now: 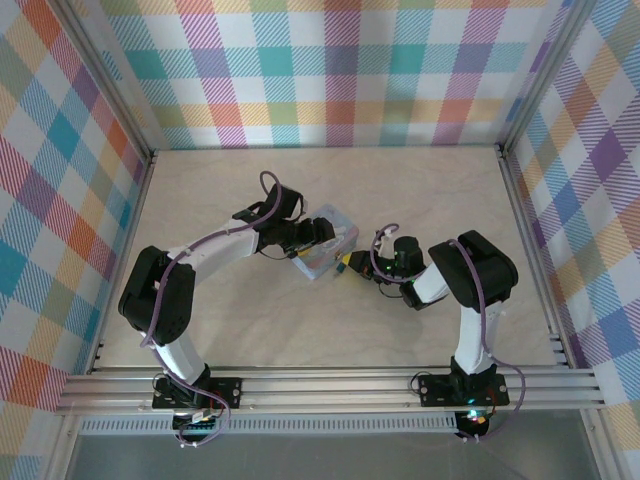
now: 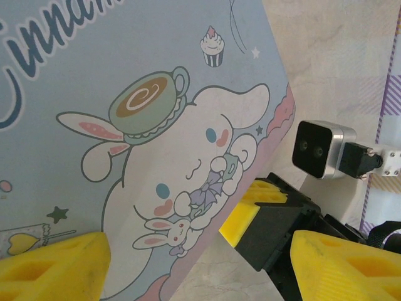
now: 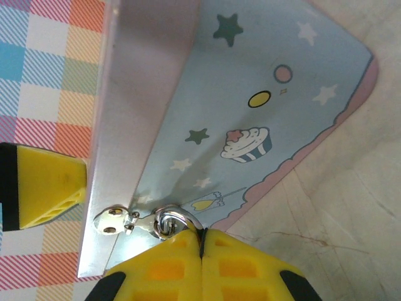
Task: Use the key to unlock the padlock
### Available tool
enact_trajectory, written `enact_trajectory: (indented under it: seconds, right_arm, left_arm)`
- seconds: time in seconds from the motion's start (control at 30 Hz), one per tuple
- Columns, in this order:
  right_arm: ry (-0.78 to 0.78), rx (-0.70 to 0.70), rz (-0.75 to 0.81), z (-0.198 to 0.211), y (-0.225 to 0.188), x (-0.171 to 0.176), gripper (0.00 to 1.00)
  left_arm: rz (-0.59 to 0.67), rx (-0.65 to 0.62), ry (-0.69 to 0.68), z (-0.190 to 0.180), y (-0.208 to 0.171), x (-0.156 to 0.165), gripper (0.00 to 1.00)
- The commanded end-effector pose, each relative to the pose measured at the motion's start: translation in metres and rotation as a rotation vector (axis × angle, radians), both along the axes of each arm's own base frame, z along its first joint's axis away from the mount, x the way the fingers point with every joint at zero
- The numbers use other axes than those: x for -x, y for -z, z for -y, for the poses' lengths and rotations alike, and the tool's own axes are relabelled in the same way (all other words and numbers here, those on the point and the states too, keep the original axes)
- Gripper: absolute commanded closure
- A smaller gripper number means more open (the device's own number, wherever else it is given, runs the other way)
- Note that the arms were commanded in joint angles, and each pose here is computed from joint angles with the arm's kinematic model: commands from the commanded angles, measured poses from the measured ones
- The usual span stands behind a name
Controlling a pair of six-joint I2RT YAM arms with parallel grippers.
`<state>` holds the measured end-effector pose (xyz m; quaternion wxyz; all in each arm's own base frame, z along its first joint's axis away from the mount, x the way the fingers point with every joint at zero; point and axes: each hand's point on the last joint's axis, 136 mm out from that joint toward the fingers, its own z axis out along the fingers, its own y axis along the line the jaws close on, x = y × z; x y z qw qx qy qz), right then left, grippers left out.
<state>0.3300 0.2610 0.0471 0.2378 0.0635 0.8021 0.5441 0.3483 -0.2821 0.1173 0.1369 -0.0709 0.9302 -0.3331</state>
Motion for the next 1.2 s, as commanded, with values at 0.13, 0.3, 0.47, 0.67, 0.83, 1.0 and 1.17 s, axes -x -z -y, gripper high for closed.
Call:
enact_trajectory:
  seconds: [0.13,0.3,0.47,0.67,0.83,1.0,1.17]
  right_arm:
    - [0.069,-0.046,0.069,0.009,-0.025,-0.02,1.0]
    - [0.09,-0.04,0.065,0.015,-0.024,-0.021,1.0]
    - [0.101,-0.007,0.074,0.022,-0.024,-0.018,1.0]
    - [0.099,0.053,0.106,0.031,-0.032,-0.011,1.0]
    - [0.092,0.12,0.113,0.038,-0.042,-0.002,1.0]
    - [0.066,0.161,0.123,0.042,-0.062,0.01,1.0]
    - [0.055,0.231,0.148,0.051,-0.082,0.024,1.0]
  left_arm:
    - [-0.095,-0.053,-0.006,-0.007,0.028,0.018,0.23]
    - [-0.09,-0.052,-0.008,-0.008,0.027,0.018,0.23]
    - [-0.076,-0.044,-0.011,-0.007,0.021,0.016,0.23]
    - [-0.007,-0.017,-0.024,-0.006,-0.002,0.009,0.23]
    - [0.1,-0.01,-0.045,-0.012,-0.033,0.003,0.23]
    - [0.222,-0.018,-0.065,-0.026,-0.063,0.007,0.22]
    - [0.357,-0.065,-0.107,-0.055,-0.087,0.021,0.22]
